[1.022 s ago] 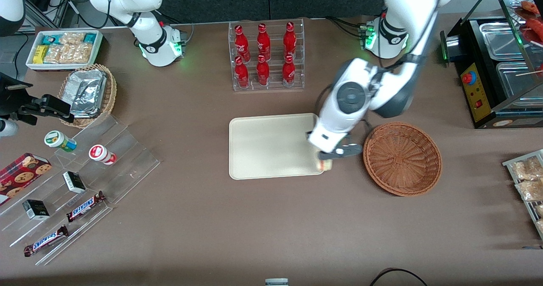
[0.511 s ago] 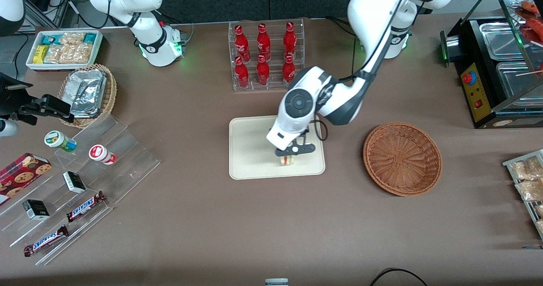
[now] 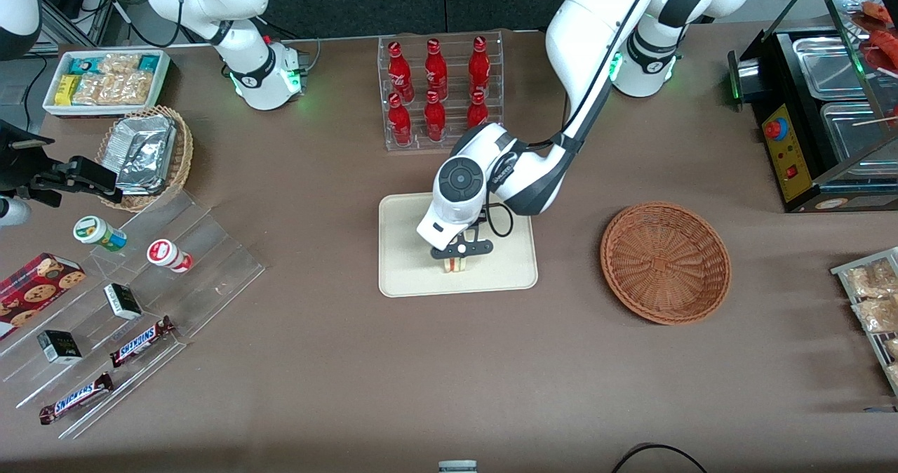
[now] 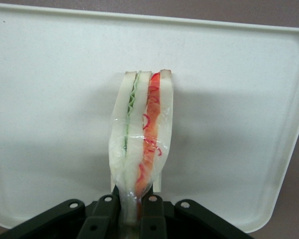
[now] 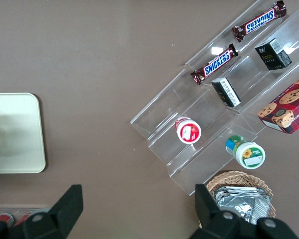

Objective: Place sandwich from basket to tray
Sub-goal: 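Lower the sandwich onto the tray and open the left gripper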

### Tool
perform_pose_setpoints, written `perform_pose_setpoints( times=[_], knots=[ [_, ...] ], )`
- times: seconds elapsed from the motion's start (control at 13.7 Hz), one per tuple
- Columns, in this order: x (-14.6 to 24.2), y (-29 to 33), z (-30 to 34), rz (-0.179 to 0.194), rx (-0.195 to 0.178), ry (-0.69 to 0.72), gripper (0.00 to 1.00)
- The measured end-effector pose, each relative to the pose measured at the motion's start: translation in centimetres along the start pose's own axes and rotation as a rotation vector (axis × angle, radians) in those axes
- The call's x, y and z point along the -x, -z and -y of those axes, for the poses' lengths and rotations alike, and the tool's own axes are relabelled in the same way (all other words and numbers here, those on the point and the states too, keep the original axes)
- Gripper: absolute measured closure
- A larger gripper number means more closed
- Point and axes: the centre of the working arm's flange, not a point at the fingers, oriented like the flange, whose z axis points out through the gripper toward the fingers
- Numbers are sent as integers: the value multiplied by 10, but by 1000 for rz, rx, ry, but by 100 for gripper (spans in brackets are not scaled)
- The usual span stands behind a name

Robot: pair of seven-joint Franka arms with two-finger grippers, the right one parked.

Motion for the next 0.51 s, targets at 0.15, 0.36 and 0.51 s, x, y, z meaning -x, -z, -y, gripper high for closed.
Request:
perform_pose_setpoints(
  times=[0.15,0.36,0.51],
  knots=[
    [1,-3,-2,-9,2,-6,85],
    [1,-6,-3,-29,-15,-13,85],
    [1,-8,-3,-30,-19,-11,85]
  ],
)
